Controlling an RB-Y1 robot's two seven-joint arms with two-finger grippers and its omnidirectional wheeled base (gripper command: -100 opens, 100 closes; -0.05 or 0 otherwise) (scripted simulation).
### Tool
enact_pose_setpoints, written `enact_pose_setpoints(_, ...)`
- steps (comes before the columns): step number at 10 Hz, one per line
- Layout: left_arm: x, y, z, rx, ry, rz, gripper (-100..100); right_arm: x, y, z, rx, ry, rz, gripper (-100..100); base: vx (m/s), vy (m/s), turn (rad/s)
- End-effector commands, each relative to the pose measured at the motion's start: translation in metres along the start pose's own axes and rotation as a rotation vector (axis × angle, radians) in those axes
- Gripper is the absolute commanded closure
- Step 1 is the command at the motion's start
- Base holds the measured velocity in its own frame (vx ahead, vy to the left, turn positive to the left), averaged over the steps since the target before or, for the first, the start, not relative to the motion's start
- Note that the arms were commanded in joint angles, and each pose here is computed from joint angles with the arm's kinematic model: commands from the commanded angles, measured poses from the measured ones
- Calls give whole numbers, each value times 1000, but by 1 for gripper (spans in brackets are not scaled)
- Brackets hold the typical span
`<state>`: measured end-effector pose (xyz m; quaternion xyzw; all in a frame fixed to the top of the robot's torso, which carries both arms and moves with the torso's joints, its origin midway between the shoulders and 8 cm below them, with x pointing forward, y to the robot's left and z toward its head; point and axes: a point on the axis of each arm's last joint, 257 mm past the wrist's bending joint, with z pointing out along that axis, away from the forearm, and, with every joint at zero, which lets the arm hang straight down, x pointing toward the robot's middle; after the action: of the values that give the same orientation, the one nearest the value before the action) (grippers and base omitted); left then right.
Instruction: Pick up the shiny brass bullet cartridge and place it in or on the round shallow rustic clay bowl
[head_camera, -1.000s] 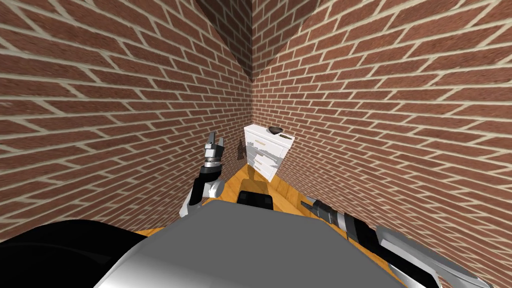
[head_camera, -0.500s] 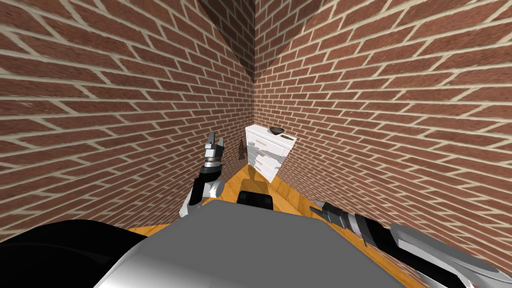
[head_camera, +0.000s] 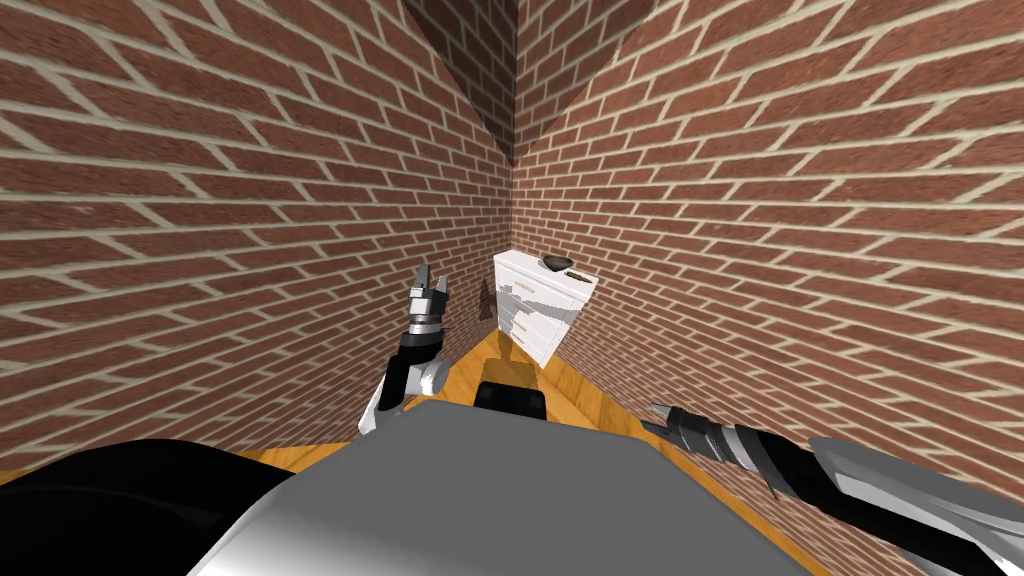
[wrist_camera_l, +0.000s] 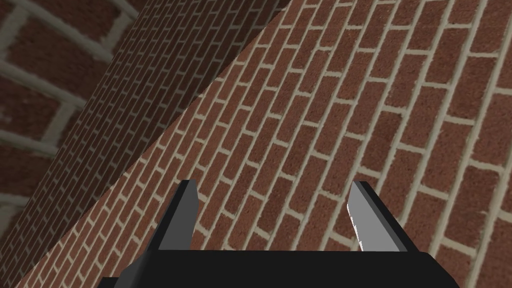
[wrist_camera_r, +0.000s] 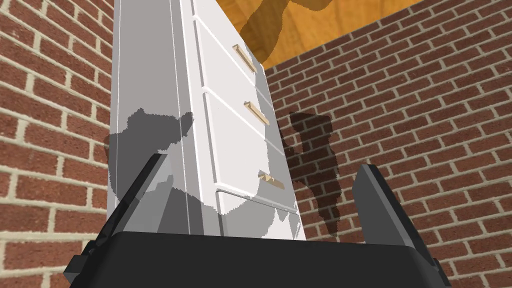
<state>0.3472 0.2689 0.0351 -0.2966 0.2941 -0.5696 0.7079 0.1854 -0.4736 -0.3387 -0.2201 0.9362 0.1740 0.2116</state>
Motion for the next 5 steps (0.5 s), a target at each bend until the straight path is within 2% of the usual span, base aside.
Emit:
enact_pose_setpoints(1, 0, 0, 0, 0, 0, 0, 0, 0, -6, -10, 10, 28, -23, -100, 18, -1, -8)
enact_pose_setpoints(2, 0, 0, 0, 0, 0, 0, 0, 5, -17, -23, 22, 69, -33, -100, 34, 5, 97)
enact_pose_setpoints(5, 0, 0, 0, 0, 0, 0, 0, 1, -40, -52, 57, 150, -82, -100, 60, 6, 78)
